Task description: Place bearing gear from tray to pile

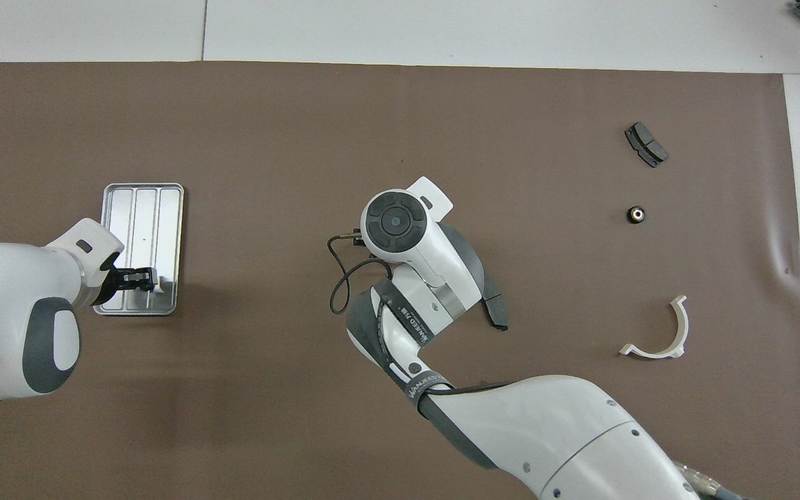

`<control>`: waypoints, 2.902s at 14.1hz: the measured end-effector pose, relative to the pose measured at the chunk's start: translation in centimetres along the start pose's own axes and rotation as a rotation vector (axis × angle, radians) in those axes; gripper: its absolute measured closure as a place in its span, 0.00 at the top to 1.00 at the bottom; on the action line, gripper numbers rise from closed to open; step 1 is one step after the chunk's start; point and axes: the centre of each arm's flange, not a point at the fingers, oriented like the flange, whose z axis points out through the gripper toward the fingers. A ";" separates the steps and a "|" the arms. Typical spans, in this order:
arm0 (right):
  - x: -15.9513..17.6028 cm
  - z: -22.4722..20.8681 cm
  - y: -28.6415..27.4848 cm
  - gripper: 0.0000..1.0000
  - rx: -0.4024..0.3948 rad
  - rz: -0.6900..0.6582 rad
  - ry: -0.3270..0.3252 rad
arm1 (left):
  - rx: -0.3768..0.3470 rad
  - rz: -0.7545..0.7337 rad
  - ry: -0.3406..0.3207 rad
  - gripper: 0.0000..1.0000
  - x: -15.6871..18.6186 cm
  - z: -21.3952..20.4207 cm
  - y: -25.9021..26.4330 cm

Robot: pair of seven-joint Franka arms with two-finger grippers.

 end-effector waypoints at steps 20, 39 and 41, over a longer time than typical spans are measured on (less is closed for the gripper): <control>0.1 -0.4 -0.4 0.34 0.023 -0.005 0.034 | -0.004 -0.016 0.051 0.24 -0.6 1.1 0.8; 2.2 -5.6 32.3 0.34 -0.047 -0.071 -0.107 | -0.133 -0.212 0.067 0.24 1.8 -6.2 28.8; 1.4 -4.0 34.1 0.34 -0.017 -0.073 -0.101 | -0.158 -0.218 0.072 0.24 1.6 -6.7 32.3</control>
